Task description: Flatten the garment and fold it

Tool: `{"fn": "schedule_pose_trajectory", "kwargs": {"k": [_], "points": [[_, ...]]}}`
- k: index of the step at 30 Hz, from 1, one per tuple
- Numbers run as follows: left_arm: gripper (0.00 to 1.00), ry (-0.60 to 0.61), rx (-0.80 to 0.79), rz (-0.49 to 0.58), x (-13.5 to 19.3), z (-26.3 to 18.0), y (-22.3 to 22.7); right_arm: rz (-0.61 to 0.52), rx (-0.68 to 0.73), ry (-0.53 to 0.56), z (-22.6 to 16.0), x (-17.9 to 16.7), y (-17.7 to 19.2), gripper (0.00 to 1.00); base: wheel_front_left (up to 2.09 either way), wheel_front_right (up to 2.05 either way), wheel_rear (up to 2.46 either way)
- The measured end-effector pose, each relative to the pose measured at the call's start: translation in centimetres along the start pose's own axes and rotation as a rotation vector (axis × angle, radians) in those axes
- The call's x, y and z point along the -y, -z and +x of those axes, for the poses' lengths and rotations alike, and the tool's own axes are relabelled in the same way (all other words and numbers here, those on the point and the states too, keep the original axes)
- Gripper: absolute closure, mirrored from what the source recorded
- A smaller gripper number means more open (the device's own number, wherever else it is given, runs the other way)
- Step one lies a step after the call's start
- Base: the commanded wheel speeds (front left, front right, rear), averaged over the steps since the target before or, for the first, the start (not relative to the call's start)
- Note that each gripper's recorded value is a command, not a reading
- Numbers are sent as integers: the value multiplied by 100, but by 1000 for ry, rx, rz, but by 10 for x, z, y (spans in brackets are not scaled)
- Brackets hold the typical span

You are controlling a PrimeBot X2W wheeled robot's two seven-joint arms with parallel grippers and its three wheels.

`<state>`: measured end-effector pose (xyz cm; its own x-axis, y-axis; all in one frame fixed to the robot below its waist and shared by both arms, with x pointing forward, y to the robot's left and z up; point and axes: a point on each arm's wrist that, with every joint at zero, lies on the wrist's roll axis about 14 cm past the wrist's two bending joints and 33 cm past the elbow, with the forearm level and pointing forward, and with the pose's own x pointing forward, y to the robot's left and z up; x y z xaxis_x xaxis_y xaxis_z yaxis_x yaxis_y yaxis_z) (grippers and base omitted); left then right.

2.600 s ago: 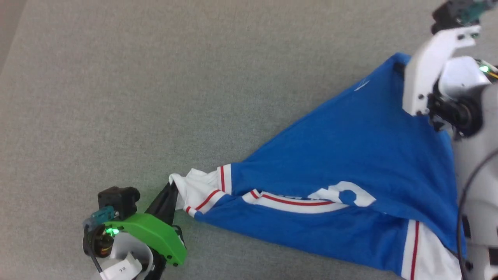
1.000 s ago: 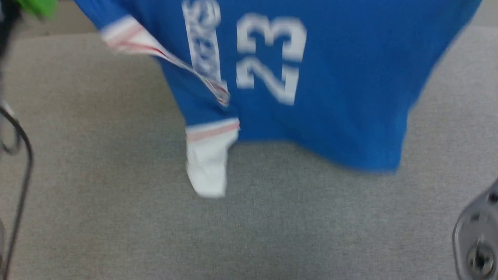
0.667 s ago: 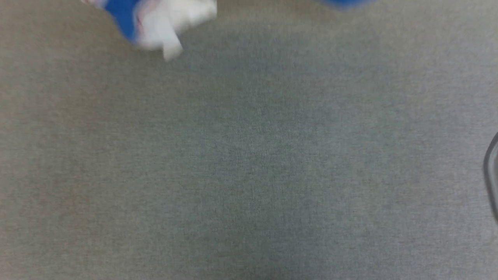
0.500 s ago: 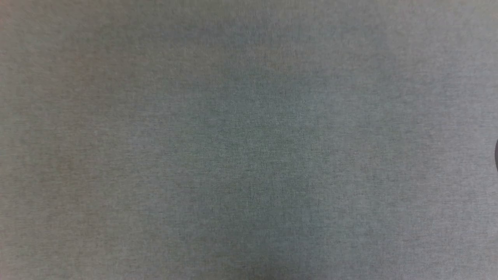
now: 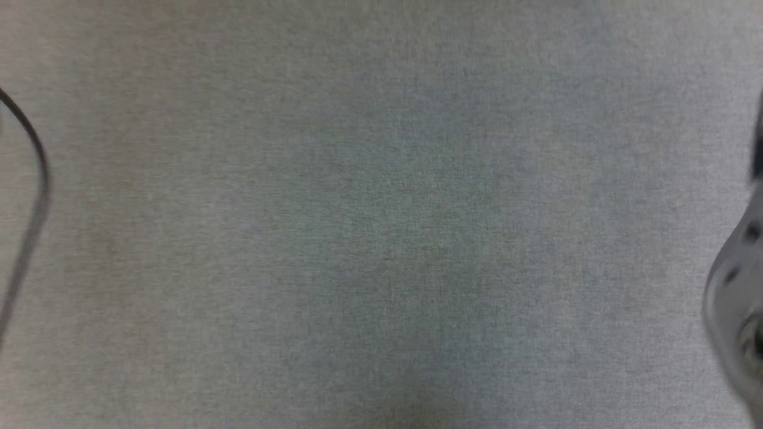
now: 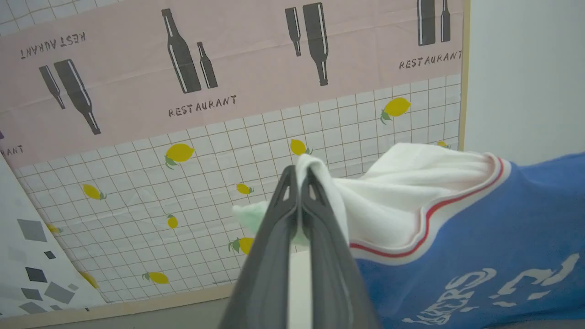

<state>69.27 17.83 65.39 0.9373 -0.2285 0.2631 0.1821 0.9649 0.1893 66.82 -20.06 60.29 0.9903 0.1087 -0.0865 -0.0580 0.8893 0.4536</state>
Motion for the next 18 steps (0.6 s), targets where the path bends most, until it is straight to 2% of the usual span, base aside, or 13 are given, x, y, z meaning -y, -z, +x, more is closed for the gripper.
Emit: {"fn": "schedule_pose_trajectory", "kwargs": {"k": [4, 10, 14, 18], "points": [[100, 38, -66, -41, 14, -40, 34, 81, -59, 20, -30, 19, 41, 100, 0, 0, 0], [100, 73, -222, -144, 40, -131, 84, 181, -141, 59, -97, 41, 94, 100, 0, 0, 0], [100, 32, -334, -224, 52, -204, 108, 226, -205, 96, -153, 53, 128, 100, 0, 0, 0], [100, -21, -464, -327, 72, -280, 127, 200, -242, 117, -201, 55, 148, 100, 0, 0, 0]]}}
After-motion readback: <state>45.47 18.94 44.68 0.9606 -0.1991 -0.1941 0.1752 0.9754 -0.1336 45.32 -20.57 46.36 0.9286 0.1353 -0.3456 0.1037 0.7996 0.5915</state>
